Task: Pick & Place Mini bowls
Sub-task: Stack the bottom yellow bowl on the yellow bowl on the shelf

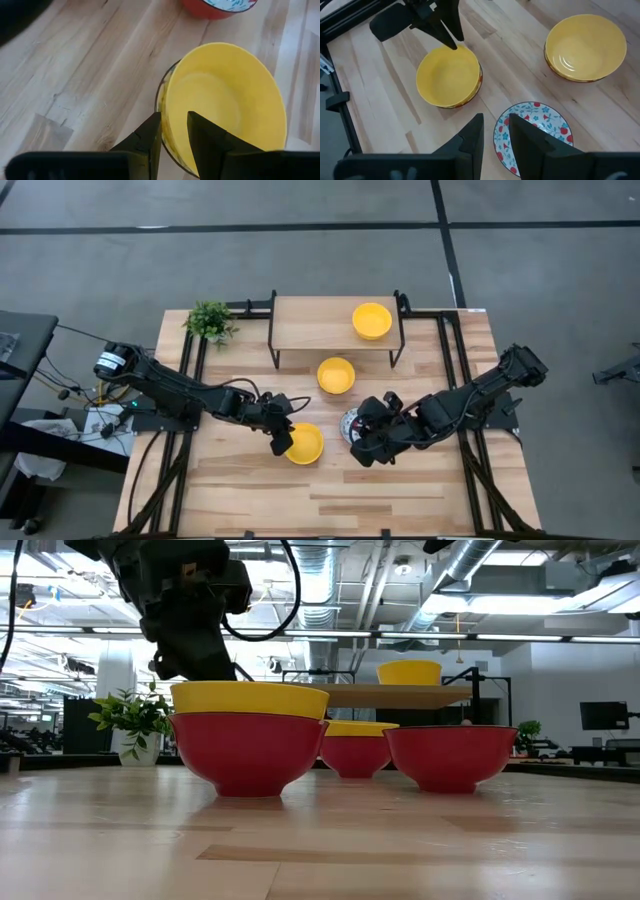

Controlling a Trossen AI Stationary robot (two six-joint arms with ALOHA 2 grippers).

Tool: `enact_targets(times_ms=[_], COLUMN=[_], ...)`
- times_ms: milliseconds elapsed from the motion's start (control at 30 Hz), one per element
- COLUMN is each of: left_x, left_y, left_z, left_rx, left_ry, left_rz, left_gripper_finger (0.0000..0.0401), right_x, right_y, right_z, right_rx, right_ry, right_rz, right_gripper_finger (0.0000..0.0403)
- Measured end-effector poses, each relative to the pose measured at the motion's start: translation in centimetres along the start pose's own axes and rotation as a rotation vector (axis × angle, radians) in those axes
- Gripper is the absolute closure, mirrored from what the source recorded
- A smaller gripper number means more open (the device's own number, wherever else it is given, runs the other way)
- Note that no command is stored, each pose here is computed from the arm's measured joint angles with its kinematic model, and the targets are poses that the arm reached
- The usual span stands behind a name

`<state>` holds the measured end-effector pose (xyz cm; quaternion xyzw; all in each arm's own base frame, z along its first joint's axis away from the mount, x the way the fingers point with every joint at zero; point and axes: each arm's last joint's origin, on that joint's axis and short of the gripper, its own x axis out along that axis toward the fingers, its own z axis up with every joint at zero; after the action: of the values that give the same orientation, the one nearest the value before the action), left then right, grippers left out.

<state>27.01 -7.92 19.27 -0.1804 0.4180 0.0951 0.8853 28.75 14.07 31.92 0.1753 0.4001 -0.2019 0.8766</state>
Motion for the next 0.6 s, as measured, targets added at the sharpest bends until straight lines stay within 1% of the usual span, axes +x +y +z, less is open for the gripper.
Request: enact_targets(times_ms=[267, 600], left_x=[0.63, 0.63], left_y=[-0.05, -0.09], left_z=[-0.21, -0.15], left_rx=[0.003, -0.001], left_ry=[0.014, 0.009], left_rz=[0.006, 0.001], left_gripper_finger=[0.0309, 0.0309], right_x=[0.0, 0.01], right_y=[0.02, 0.04], right_z=[0.02, 0.02], right_rx=[0.001, 0.002], right_ry=[-0.002, -0.003], right_rz=[0.002, 0.004], right_gripper_finger=[0.0321, 0.0321])
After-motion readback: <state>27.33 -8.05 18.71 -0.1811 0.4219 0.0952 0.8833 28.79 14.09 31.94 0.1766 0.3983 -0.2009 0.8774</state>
